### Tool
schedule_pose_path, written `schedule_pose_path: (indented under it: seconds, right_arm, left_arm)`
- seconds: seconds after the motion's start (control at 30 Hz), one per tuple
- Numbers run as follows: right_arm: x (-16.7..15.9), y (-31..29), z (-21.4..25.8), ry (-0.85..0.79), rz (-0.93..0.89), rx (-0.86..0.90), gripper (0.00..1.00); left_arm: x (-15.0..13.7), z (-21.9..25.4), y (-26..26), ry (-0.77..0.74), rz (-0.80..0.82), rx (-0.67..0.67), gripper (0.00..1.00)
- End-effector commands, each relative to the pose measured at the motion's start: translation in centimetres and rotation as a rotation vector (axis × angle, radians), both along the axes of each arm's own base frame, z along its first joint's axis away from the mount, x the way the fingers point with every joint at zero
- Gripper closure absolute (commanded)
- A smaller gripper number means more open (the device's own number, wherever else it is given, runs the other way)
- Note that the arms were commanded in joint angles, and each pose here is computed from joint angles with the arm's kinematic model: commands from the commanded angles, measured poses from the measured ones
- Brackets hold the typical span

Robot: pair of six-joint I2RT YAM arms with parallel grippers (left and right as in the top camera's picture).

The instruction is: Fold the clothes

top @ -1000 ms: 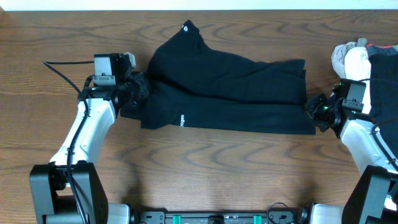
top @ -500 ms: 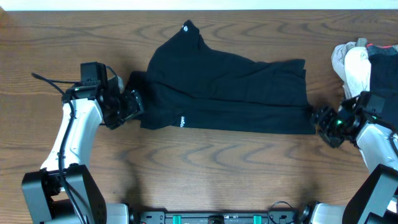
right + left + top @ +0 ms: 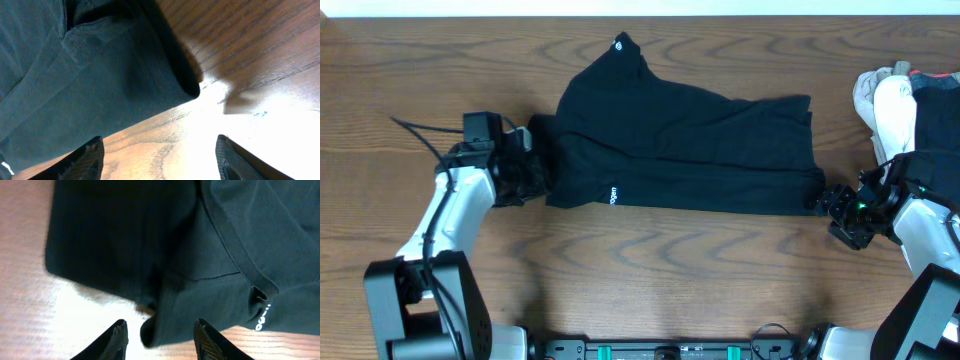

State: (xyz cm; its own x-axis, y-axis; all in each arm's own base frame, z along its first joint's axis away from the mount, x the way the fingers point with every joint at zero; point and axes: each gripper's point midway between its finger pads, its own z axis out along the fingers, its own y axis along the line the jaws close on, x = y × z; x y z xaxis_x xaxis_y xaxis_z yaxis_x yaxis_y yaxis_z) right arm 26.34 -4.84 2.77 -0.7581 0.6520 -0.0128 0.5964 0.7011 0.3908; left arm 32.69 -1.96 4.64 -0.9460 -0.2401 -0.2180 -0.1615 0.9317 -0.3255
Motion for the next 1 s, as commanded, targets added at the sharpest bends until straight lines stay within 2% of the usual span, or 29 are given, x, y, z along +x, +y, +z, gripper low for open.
schedule_pose_path:
  seconds: [0.0,0.1,0.2,0.33,0.43,0.5,0.63,0.67,0.73,0.97]
  right_arm:
    - [0.5,-0.5,0.3,-0.021,0.013,-0.023,0.31]
    - [0.6,-0.5,0.3,-0.024,0.013,-0.025,0.31]
    - [0.6,-0.6,0.3,-0.025,0.013,-0.026,0.31]
    - [0.6,-0.6,0.3,-0.025,0.013,-0.026,0.32]
    - [0.7,-0.7,0.3,-0.03,0.012,-0.034,0.36]
    - [1.3,-1.0,0.4,-0.07,0.061,-0.063,0.43]
    - [2.1,-0.8,0.7,-0.134,0.158,-0.082,0.51]
    - [2.1,-0.6,0.6,-0.136,0.169,-0.079,0.49]
    - [2.0,-0.5,0.3,-0.127,0.195,-0.095,0.38]
    - [1.8,1.4,-1.8,-0.105,0.277,-0.066,0.32]
  left_arm:
    - [-0.4,-1.6,-1.0,0.016,-0.109,0.035,0.54]
    - [-0.5,-2.9,-1.1,0.047,-0.125,0.08,0.55]
    - [-0.7,-3.9,-0.8,0.074,-0.126,0.109,0.63]
    - [-0.7,-3.9,-0.5,0.073,-0.122,0.121,0.85]
    - [-0.7,-3.5,-0.2,0.069,-0.11,0.133,0.94]
    - [-0.6,-3.0,0.4,0.059,-0.09,0.161,0.94]
    - [-0.1,-2.0,1.1,0.027,-0.052,0.174,0.94]
    - [0.0,-1.8,1.3,0.019,-0.047,0.175,0.94]
    - [0.2,-1.4,1.7,0.01,-0.027,0.178,0.94]
    - [0.2,-1.3,2.4,0.01,0.007,0.175,0.94]
